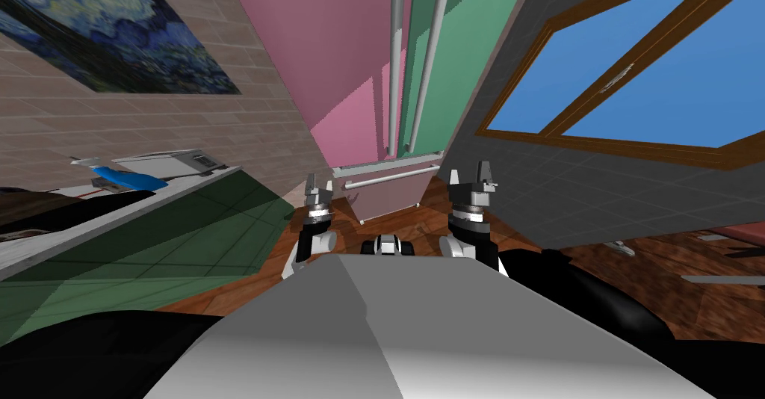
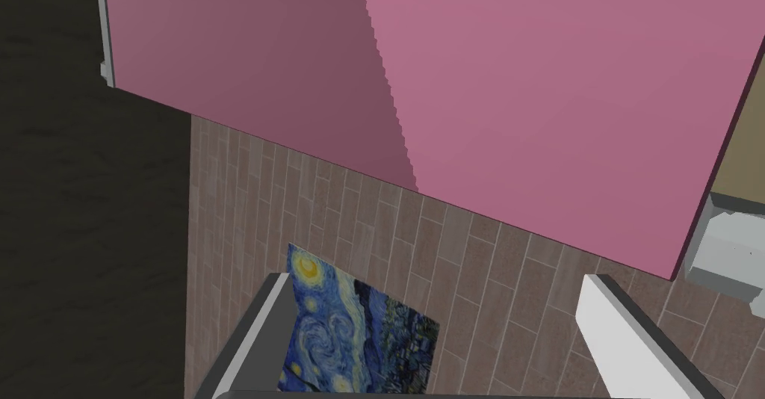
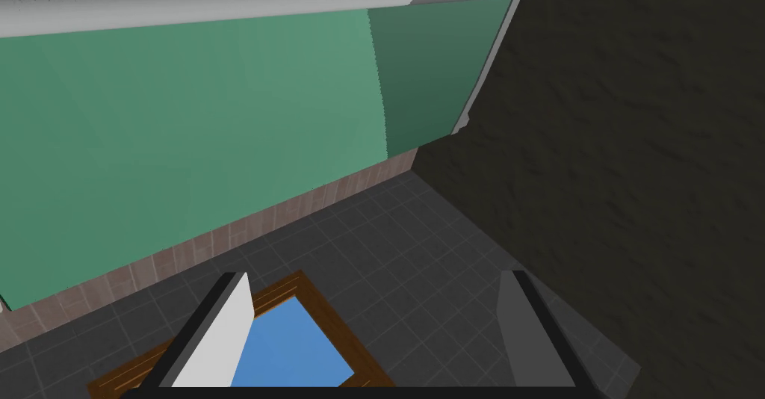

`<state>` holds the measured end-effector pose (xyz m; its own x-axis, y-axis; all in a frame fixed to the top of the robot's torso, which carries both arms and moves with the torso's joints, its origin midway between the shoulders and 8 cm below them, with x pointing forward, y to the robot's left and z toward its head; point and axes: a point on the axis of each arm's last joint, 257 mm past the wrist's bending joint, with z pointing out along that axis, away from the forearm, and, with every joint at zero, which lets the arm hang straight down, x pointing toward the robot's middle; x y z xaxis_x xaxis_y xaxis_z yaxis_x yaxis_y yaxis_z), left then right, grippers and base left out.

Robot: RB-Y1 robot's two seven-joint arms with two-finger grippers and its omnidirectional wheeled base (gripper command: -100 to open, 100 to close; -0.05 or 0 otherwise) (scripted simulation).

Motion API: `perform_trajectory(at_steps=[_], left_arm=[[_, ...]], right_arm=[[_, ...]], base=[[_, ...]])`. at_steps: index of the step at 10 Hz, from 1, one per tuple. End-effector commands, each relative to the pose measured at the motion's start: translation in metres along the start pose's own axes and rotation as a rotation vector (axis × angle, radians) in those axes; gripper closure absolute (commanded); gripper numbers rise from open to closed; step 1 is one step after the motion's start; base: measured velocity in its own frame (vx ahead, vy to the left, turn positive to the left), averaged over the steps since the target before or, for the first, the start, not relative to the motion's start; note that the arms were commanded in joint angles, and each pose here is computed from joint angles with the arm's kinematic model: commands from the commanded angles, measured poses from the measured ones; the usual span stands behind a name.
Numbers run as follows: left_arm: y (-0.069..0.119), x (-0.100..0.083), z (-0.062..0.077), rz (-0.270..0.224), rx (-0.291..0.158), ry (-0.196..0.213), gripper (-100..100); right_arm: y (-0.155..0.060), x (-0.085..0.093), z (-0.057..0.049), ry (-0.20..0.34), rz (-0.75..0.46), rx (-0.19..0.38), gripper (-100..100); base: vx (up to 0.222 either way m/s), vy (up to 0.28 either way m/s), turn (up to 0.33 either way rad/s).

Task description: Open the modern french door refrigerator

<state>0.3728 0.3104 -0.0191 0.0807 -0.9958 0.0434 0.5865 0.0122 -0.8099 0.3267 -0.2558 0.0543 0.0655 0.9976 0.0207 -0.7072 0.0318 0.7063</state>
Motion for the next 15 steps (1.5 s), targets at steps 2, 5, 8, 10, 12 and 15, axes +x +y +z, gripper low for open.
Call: perform_trajectory(at_steps=[2,5,8,10,12,15], left_arm=[[0.026,-0.005,-0.005,0.027,-0.025,0.025,-100],[0.043,-0.011,-0.01,0.037,-0.043,0.027,-100],[0.065,-0.018,-0.016,0.047,-0.061,0.024,-100],[0.08,-0.023,-0.022,0.052,-0.076,0.017,-100],[0.094,-0.028,-0.027,0.054,-0.091,0.009,-100],[0.113,-0.033,-0.036,0.054,-0.109,-0.005,-100]], right_arm=[[0.0,0.0,0.0,0.0,0.0,0.0,0],[0.0,0.0,0.0,0.0,0.0,0.0,0],[0.0,0.0,0.0,0.0,0.0,0.0,0],[0.0,0.0,0.0,0.0,0.0,0.0,0],[0.0,0.0,0.0,0.0,0.0,0.0,0],[0.0,0.0,0.0,0.0,0.0,0.0,0]], base=[[0.051,-0.003,0.018],[0.054,-0.002,0.014],[0.04,-0.001,0.018],[0.051,-0.006,0.019],[0.05,-0.004,0.018],[0.05,0.001,0.015]])
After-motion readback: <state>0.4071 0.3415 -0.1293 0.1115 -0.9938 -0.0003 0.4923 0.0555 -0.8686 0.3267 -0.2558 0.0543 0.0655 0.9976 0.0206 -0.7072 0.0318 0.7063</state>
